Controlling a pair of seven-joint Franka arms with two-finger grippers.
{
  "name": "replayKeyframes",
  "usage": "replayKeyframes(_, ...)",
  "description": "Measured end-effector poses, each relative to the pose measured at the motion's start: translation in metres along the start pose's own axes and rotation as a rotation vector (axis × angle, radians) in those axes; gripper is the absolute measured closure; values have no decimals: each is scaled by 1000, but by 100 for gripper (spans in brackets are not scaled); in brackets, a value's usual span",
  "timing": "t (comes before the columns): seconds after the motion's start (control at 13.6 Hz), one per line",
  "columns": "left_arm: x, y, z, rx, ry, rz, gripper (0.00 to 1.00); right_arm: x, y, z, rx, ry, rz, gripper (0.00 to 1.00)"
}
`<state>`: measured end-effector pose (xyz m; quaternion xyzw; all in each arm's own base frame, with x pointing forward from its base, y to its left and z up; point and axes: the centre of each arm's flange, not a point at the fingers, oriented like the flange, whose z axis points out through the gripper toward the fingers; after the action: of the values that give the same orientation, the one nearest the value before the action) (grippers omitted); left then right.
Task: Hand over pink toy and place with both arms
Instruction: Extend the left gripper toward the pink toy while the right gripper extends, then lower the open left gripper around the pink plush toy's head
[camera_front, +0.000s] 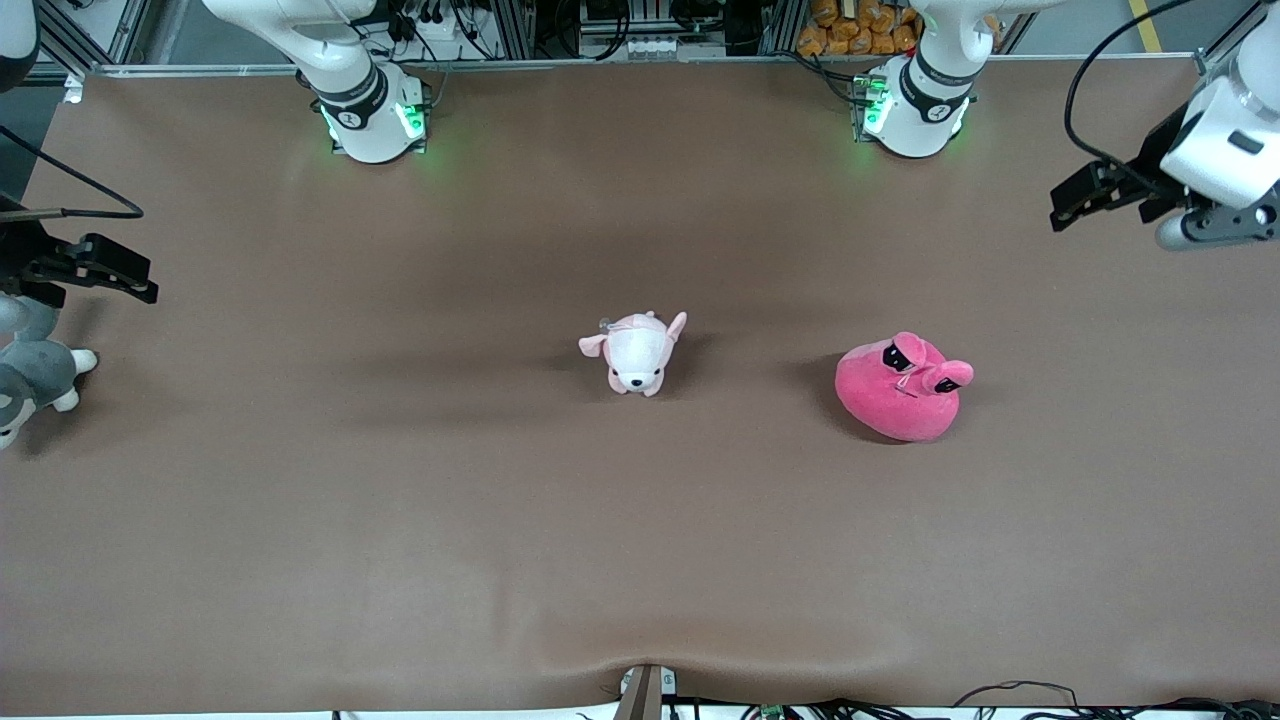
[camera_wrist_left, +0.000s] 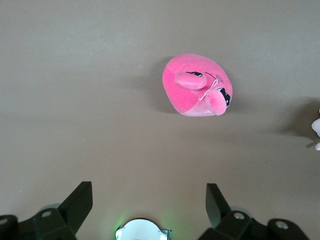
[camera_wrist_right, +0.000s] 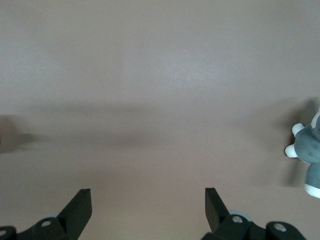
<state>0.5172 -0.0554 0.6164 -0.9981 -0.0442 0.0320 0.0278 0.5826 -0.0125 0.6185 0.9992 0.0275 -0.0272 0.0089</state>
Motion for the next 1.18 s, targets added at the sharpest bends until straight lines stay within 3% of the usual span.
replayKeyframes(0.44, 33, 0, 44, -6, -48, -13, 0, 28, 9, 62, 3, -102, 14, 0)
replayKeyframes(0.74, 51, 3, 75, 0, -87, -175, 0, 31, 21, 69, 4, -115, 53, 0)
replayKeyframes(0.96, 62, 7, 97, 2, -117, -315, 0, 21, 35, 75, 7, -182, 213, 0)
replayKeyframes(1.18, 73, 10, 124, 9, -163, -448, 0, 22, 15, 76, 29, -204, 466, 0)
